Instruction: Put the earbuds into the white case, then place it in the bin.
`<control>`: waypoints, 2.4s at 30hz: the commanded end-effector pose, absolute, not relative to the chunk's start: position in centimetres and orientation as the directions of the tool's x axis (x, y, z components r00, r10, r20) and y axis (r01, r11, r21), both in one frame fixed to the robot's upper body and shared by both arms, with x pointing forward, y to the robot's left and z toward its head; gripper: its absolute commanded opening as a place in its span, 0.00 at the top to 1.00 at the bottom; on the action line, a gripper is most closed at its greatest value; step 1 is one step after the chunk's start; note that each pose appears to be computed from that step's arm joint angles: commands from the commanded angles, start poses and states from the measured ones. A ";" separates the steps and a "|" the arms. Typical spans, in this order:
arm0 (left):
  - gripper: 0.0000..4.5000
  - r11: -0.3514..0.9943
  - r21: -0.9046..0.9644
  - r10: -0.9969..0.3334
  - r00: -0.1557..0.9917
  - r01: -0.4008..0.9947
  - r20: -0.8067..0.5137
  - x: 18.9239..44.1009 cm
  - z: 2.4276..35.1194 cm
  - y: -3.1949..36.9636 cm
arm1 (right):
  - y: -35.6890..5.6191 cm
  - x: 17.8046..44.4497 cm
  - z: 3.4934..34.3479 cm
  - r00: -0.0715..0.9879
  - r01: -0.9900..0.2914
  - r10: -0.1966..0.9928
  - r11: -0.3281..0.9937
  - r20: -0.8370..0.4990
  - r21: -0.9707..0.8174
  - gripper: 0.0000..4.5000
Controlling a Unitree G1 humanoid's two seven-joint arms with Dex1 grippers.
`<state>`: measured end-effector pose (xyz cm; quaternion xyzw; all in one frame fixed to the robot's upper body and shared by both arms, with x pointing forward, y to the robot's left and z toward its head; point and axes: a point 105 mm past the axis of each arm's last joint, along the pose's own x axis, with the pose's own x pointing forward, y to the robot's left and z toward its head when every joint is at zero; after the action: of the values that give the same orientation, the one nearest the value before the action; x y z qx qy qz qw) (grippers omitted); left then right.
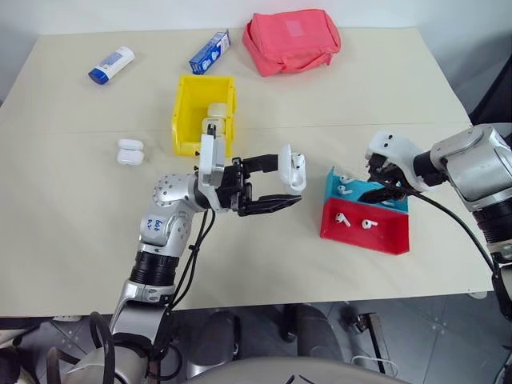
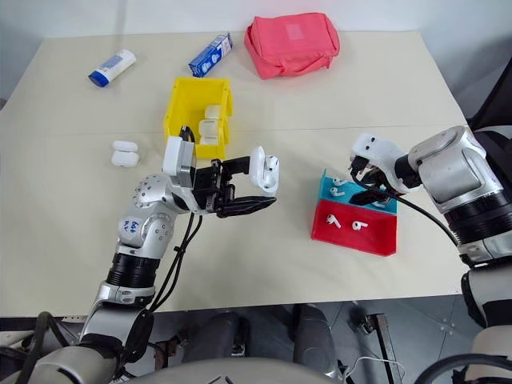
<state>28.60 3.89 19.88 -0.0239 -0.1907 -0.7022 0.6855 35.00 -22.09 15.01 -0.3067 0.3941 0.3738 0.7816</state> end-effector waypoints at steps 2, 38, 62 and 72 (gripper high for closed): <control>0.39 0.005 0.260 -0.943 -0.082 0.966 0.323 28.3 20.7 3.7 | -22.7 34.8 16.4 0.452 -0.813 0.335 0.536 -0.827 -0.227 0.29; 0.39 0.014 0.253 -0.937 -0.076 0.967 0.341 28.7 20.5 3.3 | -26.9 33.8 16.1 0.476 -0.736 0.098 0.588 -0.874 -0.335 0.29; 0.39 0.019 0.251 -0.937 -0.070 0.968 0.342 28.6 20.6 3.4 | -25.9 35.3 15.3 0.513 -0.771 0.120 0.499 -0.850 -0.395 0.29; 0.39 0.023 0.250 -0.935 -0.067 0.968 0.347 28.7 20.7 3.2 | -25.8 35.3 16.5 0.535 -0.771 0.134 0.480 -0.834 -0.418 0.29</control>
<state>29.09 3.42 19.71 -0.0410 -0.1929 -0.6964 0.6901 35.05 -25.61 14.51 -0.4092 0.4059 0.3048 0.7582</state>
